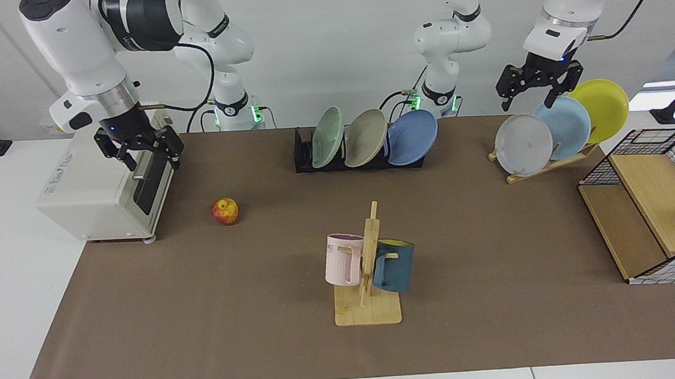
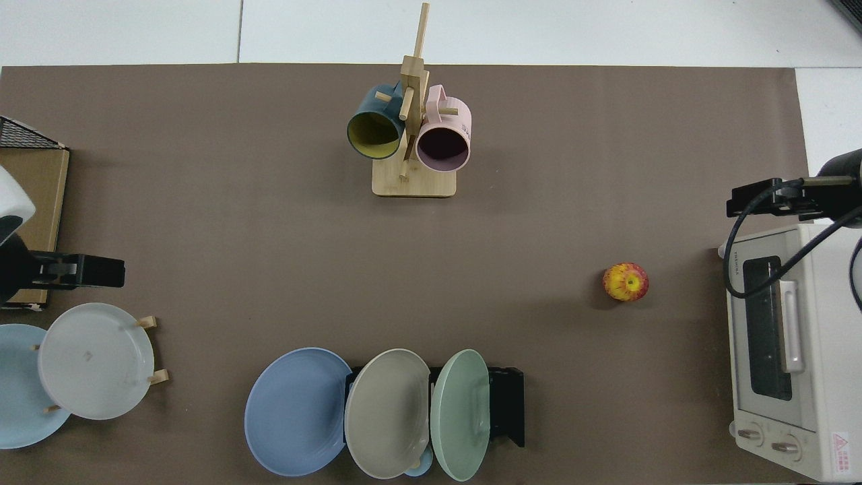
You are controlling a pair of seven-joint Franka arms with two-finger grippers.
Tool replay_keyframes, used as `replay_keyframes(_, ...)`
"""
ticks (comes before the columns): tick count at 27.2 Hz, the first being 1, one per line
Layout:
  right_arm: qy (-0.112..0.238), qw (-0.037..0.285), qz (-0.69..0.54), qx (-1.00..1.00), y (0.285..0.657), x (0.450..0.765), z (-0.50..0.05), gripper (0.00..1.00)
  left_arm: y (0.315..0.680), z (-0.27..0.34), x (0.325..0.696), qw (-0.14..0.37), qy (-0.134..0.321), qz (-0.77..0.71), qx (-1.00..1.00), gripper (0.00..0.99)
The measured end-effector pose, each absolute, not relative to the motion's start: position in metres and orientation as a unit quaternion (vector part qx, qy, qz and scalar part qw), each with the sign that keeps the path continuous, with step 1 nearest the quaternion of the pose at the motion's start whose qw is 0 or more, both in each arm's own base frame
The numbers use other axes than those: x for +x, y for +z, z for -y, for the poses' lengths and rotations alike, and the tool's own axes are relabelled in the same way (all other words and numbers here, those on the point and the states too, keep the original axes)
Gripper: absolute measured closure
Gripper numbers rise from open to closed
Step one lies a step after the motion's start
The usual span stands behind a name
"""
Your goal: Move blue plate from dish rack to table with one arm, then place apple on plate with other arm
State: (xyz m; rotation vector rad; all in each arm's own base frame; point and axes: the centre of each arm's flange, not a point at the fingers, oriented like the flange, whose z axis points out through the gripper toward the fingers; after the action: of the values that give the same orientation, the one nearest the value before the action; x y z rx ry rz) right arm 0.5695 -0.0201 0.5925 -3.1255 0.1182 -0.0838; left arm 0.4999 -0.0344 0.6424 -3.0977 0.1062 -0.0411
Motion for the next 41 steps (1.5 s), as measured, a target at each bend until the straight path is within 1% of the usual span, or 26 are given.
replay_keyframes(8,-0.027,0.006,-0.038,-0.999,0.593,0.569,0.020,0.00,0.642,0.035,0.500,0.018,-0.013,-0.034,-0.999,0.000)
replay_keyframes(15,-0.027,0.006,-0.038,-0.999,0.593,0.569,0.020,0.00,0.644,0.036,0.503,-0.008,-0.027,-0.030,-0.999,0.000)
replay_keyframes(24,-0.027,0.006,-0.038,-0.999,0.593,0.569,0.020,0.00,0.644,0.036,0.504,-0.007,-0.028,-0.029,-0.999,0.000)
replay_keyframes(29,-0.027,0.006,-0.038,-0.999,0.593,0.569,0.020,0.00,0.641,0.047,0.503,0.024,-0.028,-0.035,-0.999,0.000)
replay_keyframes(33,-0.027,0.006,-0.038,-0.999,0.593,0.569,0.020,0.00,0.635,0.076,0.497,0.065,-0.043,-0.034,-0.996,0.000)
replay_keyframes(38,-0.027,0.006,-0.038,-0.999,0.593,0.569,0.020,0.00,0.619,0.111,0.469,0.096,-0.062,-0.029,-0.993,0.000)
replay_keyframes(41,-0.027,0.006,-0.038,-0.999,0.593,0.569,0.020,0.00,0.603,0.130,0.447,0.112,-0.063,-0.021,-0.991,0.000)
